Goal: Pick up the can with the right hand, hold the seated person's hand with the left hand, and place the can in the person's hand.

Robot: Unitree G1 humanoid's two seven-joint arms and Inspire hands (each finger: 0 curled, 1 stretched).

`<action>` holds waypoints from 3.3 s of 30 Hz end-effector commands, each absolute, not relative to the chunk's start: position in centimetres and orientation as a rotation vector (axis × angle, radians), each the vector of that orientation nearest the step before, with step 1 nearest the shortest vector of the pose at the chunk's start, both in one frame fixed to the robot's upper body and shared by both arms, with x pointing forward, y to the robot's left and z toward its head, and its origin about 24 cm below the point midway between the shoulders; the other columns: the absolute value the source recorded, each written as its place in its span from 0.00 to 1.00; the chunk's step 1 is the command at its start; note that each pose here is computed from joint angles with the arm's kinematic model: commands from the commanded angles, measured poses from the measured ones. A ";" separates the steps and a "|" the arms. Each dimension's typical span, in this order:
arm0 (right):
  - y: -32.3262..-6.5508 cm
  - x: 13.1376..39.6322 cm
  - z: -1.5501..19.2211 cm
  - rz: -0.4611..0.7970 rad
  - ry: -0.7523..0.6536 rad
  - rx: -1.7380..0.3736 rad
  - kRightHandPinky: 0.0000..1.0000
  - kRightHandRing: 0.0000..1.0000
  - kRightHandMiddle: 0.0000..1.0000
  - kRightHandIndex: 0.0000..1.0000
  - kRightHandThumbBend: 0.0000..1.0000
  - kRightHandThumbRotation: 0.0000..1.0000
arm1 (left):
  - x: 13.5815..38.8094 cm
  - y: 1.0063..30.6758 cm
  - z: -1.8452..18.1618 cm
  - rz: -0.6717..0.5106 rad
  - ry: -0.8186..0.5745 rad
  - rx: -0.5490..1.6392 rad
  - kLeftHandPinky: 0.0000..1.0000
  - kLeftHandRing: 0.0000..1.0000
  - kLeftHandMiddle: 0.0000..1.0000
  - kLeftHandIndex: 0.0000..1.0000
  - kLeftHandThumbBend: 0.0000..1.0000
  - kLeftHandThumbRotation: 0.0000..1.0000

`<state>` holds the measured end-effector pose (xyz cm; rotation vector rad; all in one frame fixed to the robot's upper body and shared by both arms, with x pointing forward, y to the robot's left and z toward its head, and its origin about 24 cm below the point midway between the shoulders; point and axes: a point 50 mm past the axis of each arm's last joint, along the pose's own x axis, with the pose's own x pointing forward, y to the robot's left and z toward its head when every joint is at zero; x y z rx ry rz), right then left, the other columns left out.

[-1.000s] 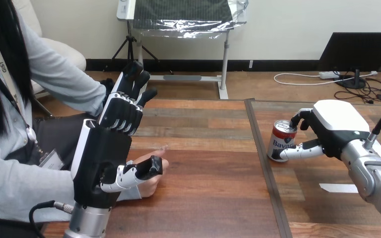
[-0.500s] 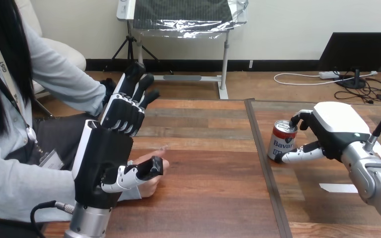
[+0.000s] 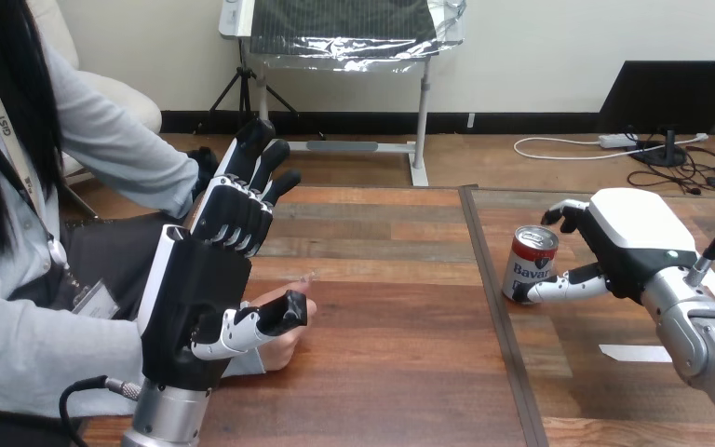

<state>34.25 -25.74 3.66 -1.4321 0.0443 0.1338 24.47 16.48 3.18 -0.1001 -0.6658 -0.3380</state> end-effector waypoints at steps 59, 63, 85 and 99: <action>-26.2 34.5 5.6 -0.068 -0.065 -1.133 0.93 0.91 0.86 0.90 1.00 0.58 | 26.4 16.4 4.4 -0.344 -0.712 -0.078 0.90 0.96 0.98 0.94 1.00 0.52; -26.1 34.4 5.3 -0.080 -0.049 -1.052 0.90 0.92 0.88 0.92 1.00 0.56 | 26.3 16.5 4.4 -0.342 -0.714 -0.076 0.91 0.97 0.98 0.94 1.00 0.52; -24.6 34.3 4.1 -0.147 -0.017 -0.751 0.80 0.91 0.92 0.96 1.00 0.44 | 26.2 17.2 4.4 -0.339 -0.702 -0.069 0.90 0.96 0.97 0.94 1.00 0.52; -23.9 34.4 3.7 -0.163 0.001 -0.653 0.81 0.93 0.92 0.98 1.00 0.46 | 26.1 17.6 4.5 -0.341 -0.695 -0.063 0.89 0.96 0.98 0.94 1.00 0.52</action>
